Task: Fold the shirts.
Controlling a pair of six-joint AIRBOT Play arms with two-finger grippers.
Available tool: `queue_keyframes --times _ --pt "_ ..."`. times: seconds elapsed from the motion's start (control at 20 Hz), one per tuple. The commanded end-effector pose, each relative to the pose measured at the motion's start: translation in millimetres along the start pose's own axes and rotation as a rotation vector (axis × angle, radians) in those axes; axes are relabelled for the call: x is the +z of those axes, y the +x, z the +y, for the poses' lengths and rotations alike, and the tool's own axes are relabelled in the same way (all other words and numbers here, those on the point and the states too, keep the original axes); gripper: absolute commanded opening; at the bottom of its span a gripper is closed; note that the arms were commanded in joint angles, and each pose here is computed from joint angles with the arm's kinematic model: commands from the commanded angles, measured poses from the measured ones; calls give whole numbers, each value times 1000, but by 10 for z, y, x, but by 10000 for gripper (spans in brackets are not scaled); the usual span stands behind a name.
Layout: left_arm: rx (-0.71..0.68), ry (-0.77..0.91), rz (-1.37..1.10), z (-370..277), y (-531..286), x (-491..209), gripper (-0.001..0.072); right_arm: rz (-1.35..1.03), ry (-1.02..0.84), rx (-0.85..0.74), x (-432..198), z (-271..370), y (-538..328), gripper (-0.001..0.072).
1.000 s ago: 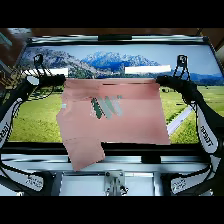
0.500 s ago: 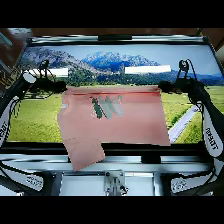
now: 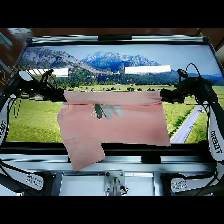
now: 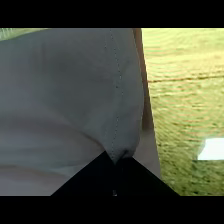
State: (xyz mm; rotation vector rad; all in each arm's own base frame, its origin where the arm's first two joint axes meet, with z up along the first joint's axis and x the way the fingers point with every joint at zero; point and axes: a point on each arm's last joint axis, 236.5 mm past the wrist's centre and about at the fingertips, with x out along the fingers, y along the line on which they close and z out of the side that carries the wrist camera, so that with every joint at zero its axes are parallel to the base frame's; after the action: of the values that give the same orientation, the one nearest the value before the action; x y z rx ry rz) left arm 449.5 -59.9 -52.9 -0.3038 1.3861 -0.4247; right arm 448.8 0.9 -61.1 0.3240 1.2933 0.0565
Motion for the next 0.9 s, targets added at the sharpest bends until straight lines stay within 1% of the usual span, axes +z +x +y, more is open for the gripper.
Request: queue_keyframes --times 0.0,0.2,0.45,0.65,0.85 --pt "-28 -12 92 -45 -4 -213 34 98 3 8 -233 12 -17 67" --pt "-31 -13 101 -51 -6 -233 34 101 17 6 -238 8 -16 66" --pt "-33 -9 147 -56 -18 -341 34 141 2 -41 -317 -127 73 67" --pt "-40 -10 184 -68 -23 -427 34 127 -21 -84 -283 -238 70 67" --pt "-48 -21 206 -39 69 -458 34 120 -20 -80 -266 -224 74 67"
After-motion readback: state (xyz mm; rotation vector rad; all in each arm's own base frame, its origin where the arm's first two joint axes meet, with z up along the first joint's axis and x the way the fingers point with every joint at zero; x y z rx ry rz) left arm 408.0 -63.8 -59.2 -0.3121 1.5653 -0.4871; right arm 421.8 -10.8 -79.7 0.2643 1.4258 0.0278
